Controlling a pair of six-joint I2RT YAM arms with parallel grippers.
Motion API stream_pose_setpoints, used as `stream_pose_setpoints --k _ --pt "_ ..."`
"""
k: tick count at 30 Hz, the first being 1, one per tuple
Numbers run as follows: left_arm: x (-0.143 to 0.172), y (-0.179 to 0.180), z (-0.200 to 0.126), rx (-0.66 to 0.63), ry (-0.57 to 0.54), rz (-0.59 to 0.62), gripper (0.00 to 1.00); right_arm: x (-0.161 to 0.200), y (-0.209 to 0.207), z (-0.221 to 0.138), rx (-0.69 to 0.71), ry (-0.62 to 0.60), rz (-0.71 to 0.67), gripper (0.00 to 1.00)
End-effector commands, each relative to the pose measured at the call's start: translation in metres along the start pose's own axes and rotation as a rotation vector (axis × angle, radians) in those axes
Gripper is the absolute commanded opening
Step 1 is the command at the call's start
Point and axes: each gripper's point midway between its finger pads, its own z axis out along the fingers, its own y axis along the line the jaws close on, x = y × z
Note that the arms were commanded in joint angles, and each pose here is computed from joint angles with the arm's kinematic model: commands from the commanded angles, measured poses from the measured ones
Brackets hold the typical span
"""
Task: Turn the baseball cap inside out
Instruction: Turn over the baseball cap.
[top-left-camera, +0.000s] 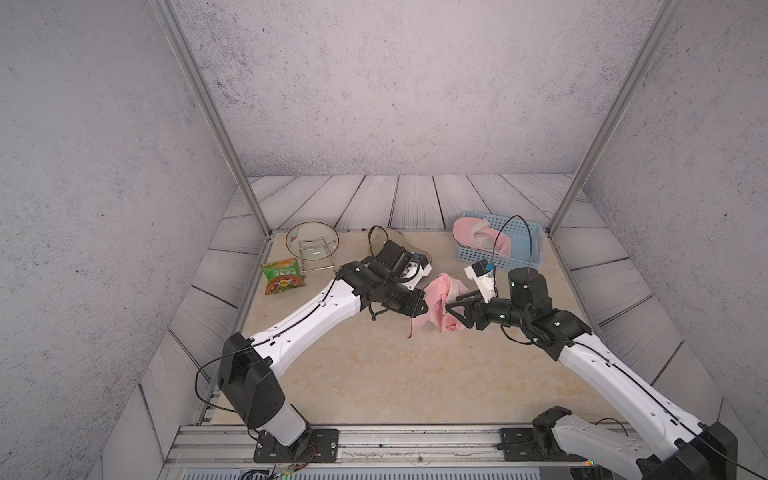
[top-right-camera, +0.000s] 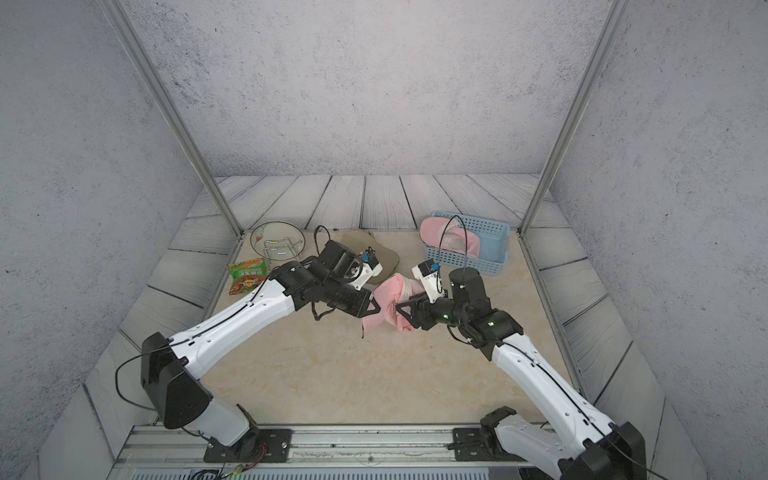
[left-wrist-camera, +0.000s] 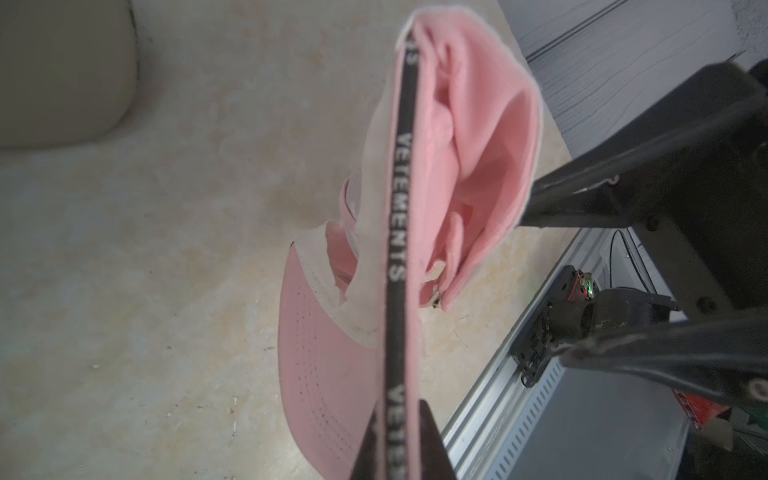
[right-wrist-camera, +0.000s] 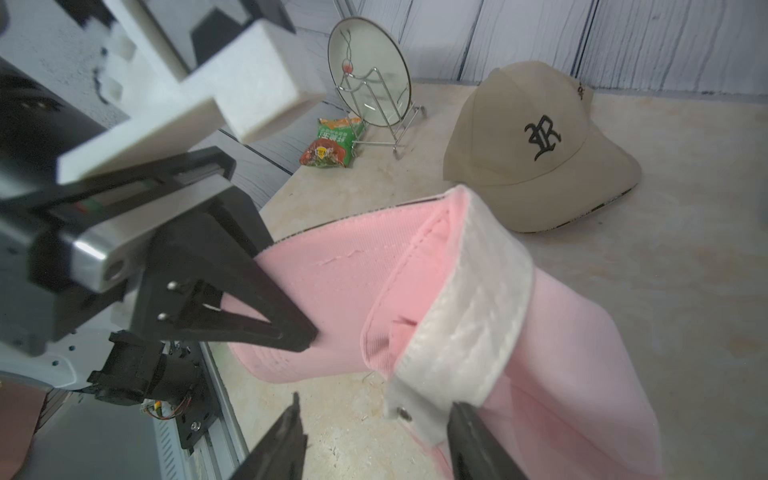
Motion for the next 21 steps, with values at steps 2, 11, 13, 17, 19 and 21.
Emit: stream_pose_setpoints --k 2,11,13,17,19,21 --pt "0.008 -0.019 -0.002 0.105 0.060 -0.038 0.00 0.007 -0.033 0.018 0.191 0.038 0.028 0.59" --pt "0.009 -0.030 -0.018 0.204 0.023 -0.030 0.00 0.033 -0.128 0.001 0.757 0.189 0.104 0.58" --pt "0.010 -0.026 -0.018 0.213 0.021 -0.045 0.00 0.036 -0.143 -0.010 0.864 0.196 0.102 0.58" --pt "0.013 -0.014 -0.017 0.245 0.021 -0.095 0.00 0.036 -0.161 -0.023 1.004 0.184 0.097 0.58" --pt "0.015 -0.008 -0.015 0.270 0.016 -0.121 0.00 0.037 -0.168 -0.024 1.044 0.196 0.084 0.59" --pt "0.017 -0.005 -0.010 0.307 0.022 -0.146 0.00 0.041 -0.173 -0.020 1.062 0.227 0.076 0.59"
